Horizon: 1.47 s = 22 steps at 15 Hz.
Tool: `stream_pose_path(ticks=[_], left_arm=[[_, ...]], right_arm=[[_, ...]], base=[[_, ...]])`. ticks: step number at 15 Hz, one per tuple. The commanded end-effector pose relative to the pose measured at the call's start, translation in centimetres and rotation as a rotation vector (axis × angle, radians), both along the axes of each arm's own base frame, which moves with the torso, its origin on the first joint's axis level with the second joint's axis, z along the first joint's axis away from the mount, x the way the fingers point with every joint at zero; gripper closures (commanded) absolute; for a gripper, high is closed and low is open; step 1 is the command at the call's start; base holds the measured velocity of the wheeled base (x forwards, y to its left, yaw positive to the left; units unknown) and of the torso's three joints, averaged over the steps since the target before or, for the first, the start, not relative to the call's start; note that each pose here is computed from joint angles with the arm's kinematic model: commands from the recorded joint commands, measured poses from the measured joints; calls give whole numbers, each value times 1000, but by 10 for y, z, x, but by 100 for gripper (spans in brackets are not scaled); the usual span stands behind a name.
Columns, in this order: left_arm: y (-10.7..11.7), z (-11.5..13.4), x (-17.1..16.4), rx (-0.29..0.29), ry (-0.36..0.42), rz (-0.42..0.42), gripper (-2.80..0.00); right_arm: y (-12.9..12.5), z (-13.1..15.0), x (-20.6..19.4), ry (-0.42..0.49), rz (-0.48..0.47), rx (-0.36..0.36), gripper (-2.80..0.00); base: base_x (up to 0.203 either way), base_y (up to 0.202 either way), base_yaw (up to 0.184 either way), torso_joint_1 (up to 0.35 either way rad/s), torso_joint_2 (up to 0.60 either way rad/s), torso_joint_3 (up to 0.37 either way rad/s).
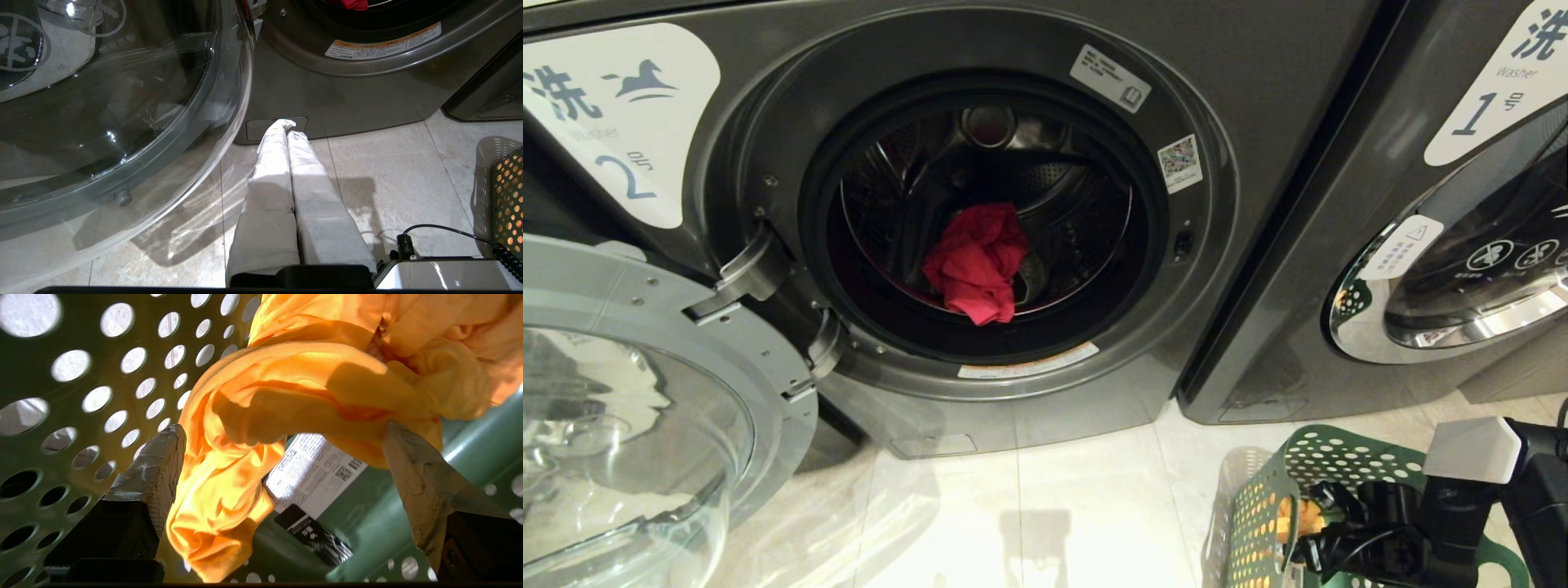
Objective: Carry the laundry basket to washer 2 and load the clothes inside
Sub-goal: Place the clothes into the washing machine
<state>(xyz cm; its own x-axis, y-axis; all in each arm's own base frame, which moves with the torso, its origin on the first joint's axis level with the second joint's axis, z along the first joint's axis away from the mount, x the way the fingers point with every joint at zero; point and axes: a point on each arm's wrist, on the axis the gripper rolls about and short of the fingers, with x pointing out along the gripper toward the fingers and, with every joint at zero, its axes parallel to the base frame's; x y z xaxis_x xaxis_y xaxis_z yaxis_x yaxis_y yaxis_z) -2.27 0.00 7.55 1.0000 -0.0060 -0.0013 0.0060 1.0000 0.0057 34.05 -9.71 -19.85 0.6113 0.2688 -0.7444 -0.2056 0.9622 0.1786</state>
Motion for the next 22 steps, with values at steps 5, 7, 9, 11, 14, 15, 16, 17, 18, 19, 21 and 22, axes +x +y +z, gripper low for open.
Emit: stream_pose_path(ticks=[5, 7, 9, 11, 14, 15, 16, 17, 18, 19, 21, 22], left_arm=[[0, 0, 0, 0, 0, 0, 0], [0, 0, 0, 0, 0, 0, 0], [0, 0, 0, 0, 0, 0, 0], [0, 0, 0, 0, 0, 0, 0], [0, 0, 0, 0, 0, 0, 0], [0, 0, 0, 0, 0, 0, 0], [0, 0, 0, 0, 0, 0, 0], [0, 0, 0, 0, 0, 0, 0], [0, 0, 0, 0, 0, 0, 0], [0, 0, 0, 0, 0, 0, 0], [0, 0, 0, 0, 0, 0, 0], [0, 0, 0, 0, 0, 0, 0]], right_arm=[[-7, -48, 22, -54, -29, -65, -280], [-8, -49, 25, -54, -32, -70, -280], [-10, -46, 29, -67, -43, -82, -280], [-12, -45, 34, -74, -77, -89, -280], [-13, -45, 35, -68, -103, -115, -280], [-13, -44, 35, -59, -122, -140, -280], [-11, -45, 35, -46, -138, -164, -280], [-10, -45, 35, -35, -157, -183, -280], [-10, -45, 34, -28, -157, -184, -280], [-10, -44, 34, -24, -159, -183, -280], [-9, -44, 33, -19, -160, -180, -280], [-10, -44, 33, -19, -161, -180, -280]], base=[[0, 0, 0, 0, 0, 0], [0, 0, 0, 0, 0, 0], [0, 0, 0, 0, 0, 0], [0, 0, 0, 0, 0, 0], [0, 0, 0, 0, 0, 0], [0, 0, 0, 0, 0, 0], [0, 0, 0, 0, 0, 0], [0, 0, 0, 0, 0, 0], [0, 0, 0, 0, 0, 0], [0, 0, 0, 0, 0, 0], [0, 0, 0, 0, 0, 0], [0, 0, 0, 0, 0, 0]])
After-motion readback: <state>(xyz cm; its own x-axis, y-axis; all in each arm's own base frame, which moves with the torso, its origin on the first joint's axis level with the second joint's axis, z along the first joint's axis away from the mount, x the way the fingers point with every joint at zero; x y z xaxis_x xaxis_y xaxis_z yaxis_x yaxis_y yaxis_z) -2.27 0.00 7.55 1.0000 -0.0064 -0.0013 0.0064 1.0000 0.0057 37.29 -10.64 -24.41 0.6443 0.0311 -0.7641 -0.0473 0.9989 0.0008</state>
